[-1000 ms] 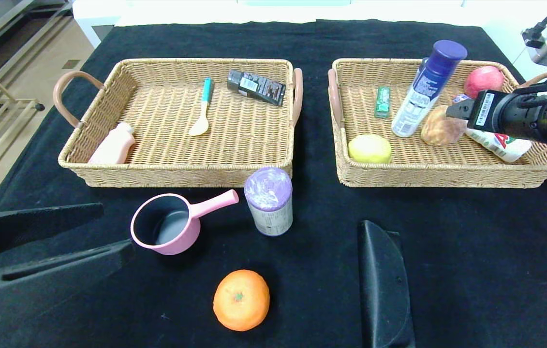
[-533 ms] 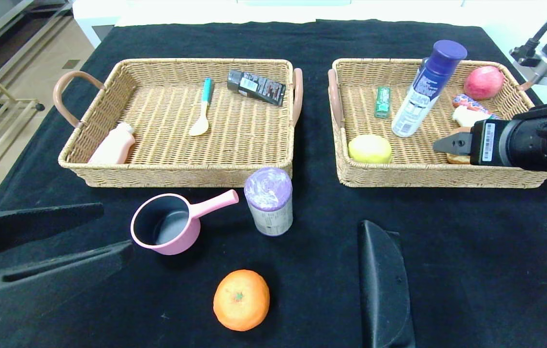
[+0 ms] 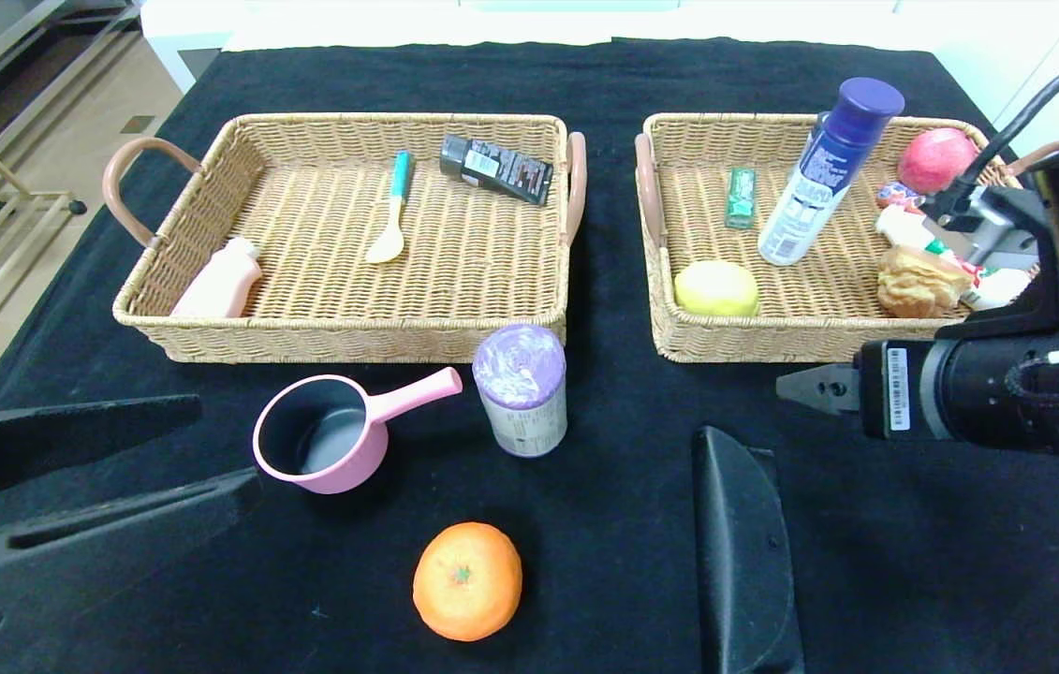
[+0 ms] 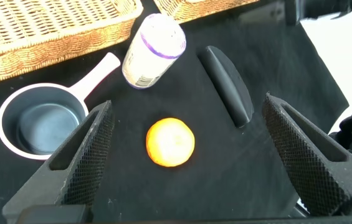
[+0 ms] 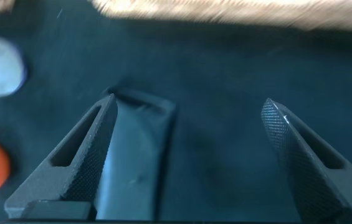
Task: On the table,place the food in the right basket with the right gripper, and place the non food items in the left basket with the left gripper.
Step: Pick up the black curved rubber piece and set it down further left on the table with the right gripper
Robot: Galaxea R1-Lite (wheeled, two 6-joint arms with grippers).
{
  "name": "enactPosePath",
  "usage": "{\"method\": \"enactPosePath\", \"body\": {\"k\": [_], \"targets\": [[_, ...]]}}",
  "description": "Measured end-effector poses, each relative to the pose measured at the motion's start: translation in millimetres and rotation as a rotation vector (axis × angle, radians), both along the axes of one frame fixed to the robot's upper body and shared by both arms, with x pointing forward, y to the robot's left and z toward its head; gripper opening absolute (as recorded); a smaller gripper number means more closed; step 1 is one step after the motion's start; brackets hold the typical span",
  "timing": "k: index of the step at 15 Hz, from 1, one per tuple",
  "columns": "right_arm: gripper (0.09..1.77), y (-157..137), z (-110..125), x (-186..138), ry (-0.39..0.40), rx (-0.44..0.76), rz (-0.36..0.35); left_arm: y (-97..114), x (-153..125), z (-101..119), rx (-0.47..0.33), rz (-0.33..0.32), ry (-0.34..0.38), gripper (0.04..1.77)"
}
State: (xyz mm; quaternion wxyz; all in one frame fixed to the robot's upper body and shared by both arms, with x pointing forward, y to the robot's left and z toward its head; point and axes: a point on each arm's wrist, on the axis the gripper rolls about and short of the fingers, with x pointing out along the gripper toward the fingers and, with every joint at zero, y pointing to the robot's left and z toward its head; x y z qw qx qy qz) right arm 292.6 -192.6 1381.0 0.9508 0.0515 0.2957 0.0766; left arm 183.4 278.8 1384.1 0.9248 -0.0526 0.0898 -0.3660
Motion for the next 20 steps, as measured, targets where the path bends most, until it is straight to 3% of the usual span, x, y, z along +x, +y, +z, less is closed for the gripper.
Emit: {"method": "enactPosePath", "body": {"k": [4,9,20], "targets": [[1.7,27.6,-17.2,-6.6,0.053,-0.027,0.081,-0.2,0.4,-0.3,0.001,0.0,0.002,1.72],[1.7,47.8,-38.5,-4.4,0.11,-0.083,0.125,-0.3,0.6,-0.5,0.002,0.0,0.003,1.72],[1.7,63.5,-61.6,5.6,0.15,-0.155,0.09,0.7,-1.4,0.9,-0.001,-0.001,-0.008,1.72]]}}
